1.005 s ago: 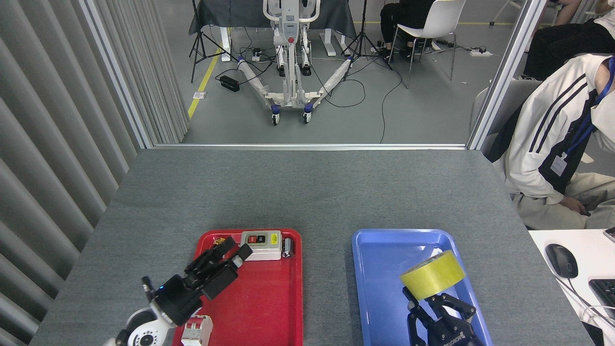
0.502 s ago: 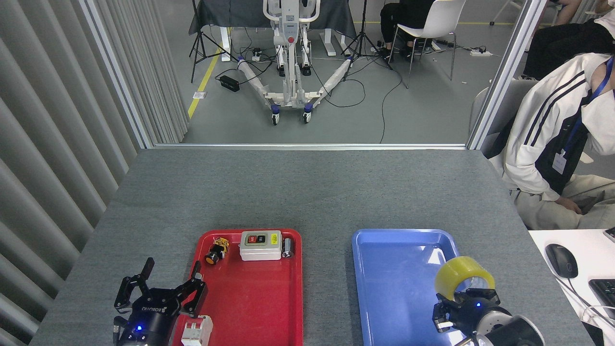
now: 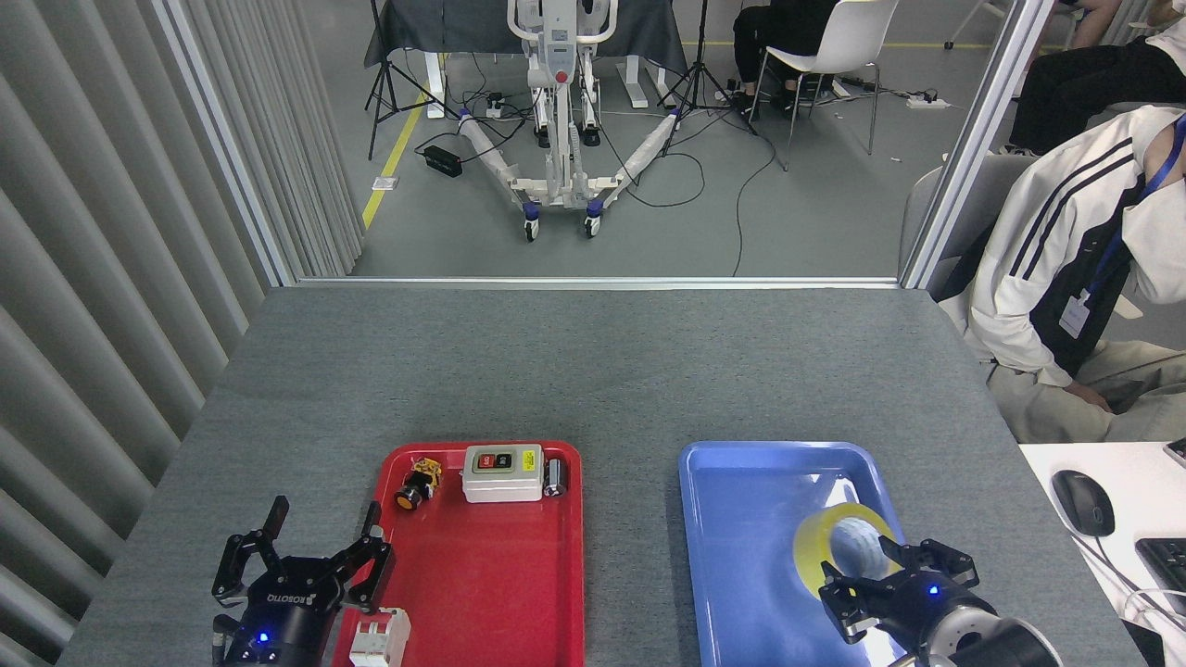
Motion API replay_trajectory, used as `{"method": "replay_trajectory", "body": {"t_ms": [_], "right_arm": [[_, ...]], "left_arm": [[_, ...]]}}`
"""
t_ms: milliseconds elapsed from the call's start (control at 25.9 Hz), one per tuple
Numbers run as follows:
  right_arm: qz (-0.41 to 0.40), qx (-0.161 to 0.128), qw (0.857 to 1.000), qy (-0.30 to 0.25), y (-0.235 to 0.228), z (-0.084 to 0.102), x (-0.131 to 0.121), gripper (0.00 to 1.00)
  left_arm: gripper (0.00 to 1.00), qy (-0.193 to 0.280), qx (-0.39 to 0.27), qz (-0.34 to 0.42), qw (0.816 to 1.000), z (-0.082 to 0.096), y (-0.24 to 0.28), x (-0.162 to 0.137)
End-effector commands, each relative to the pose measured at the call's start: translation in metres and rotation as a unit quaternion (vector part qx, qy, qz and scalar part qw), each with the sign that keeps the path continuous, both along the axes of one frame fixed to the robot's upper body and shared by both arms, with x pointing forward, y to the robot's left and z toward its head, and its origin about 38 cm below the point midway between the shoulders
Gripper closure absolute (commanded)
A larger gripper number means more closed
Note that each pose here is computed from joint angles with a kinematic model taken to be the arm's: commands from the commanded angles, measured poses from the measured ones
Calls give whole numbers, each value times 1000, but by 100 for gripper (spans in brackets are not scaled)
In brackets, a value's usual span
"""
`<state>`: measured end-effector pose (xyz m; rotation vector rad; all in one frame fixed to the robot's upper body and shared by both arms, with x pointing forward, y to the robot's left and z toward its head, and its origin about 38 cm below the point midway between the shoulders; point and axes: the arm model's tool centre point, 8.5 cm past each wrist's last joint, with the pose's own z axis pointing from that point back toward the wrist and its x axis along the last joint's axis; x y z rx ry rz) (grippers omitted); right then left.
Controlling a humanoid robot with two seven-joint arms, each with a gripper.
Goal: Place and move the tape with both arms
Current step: 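Open the right gripper to release the tape and lift away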
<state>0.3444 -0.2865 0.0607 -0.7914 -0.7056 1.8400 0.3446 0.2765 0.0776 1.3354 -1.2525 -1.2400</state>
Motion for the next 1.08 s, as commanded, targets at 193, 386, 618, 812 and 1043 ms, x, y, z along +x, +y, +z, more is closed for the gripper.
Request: {"method": "replay_trajectory", "body": {"t_ms": [193, 386, 618, 812, 1043], "right_arm": [[25, 88, 977, -194, 1, 21, -10, 0], [21, 139, 961, -237, 11, 15, -26, 0], [-86, 180, 912, -358, 14, 12, -43, 0], [-81, 196, 913, -350, 28, 6, -44, 0], [-86, 197, 917, -337, 28, -3, -43, 0]], "left_arm": [[0, -3, 0, 2, 1000, 0, 1, -1], [0, -6, -4, 12, 1000, 2, 6, -1], [0, -7, -4, 11, 1000, 2, 6, 0], [0, -3, -3, 12, 1000, -1, 7, -1], [0, 2, -2, 21, 1000, -4, 14, -7]]}}
